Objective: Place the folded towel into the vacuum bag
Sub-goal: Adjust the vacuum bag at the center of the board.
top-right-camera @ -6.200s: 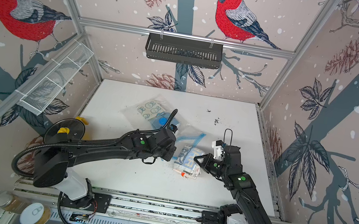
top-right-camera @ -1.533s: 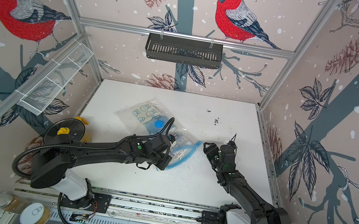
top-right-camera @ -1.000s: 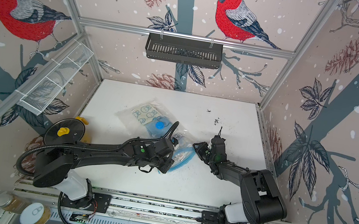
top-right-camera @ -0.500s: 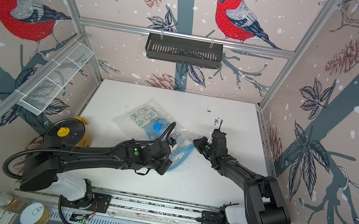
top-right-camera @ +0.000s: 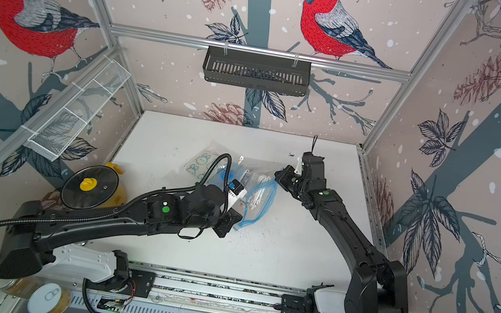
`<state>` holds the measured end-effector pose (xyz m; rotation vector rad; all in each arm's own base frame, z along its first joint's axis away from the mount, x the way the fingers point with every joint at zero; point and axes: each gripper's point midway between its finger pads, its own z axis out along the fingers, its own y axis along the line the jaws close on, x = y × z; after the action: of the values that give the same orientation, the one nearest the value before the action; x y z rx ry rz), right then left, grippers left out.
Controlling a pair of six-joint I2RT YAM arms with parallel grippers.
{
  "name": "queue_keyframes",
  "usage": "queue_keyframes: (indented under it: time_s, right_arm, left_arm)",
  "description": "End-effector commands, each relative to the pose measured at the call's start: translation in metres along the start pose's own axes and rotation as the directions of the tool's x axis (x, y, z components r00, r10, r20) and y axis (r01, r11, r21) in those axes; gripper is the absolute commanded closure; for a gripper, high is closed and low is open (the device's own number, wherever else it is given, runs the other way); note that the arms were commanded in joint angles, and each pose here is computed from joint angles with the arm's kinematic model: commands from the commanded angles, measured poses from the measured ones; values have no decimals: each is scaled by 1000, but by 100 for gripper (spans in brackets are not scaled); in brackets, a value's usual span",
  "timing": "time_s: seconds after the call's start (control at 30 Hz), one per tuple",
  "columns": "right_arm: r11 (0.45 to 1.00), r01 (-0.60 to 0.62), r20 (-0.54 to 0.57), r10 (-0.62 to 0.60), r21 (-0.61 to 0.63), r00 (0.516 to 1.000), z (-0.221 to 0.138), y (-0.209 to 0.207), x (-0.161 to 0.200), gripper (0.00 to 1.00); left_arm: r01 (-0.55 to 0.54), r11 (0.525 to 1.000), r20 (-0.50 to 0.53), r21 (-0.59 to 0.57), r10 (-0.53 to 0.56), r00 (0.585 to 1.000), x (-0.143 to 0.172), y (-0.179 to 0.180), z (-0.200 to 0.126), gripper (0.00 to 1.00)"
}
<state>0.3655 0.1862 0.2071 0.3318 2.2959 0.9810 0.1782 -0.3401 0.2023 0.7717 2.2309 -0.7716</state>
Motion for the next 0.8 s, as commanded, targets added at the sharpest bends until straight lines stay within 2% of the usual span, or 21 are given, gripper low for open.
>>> queue_keyframes:
  time_s: [0.0, 0.2, 0.4, 0.57, 0.7, 0.77]
  right_arm:
    - [998, 31, -19, -30, 46, 999, -5, -3, -5, 98]
    - [996, 53, -49, -50, 73, 998, -3, -2, -13, 98]
    - [989, 62, -69, -53, 131, 996, -5, -21, -21, 98]
    - [983, -1, -72, 14, 186, 997, -7, -61, -27, 98]
    - [971, -10, -73, 29, 239, 997, -4, -86, -25, 97]
    - [956, -15, -75, 38, 294, 996, -3, -104, -26, 89]
  left_arm:
    - [1, 999, 45, 53, -3, 999, -12, -11, -6, 86]
    - [13, 997, 75, 74, -18, 997, -14, -13, -9, 66]
    - [63, 997, 107, -34, -59, 993, -8, 12, -12, 54]
    - [116, 982, 159, -151, -92, 983, -1, 41, -16, 42]
    - [162, 971, 144, -177, -138, 980, 10, 55, -15, 30]
    - [178, 966, 133, -185, -155, 979, 15, 62, -13, 28]
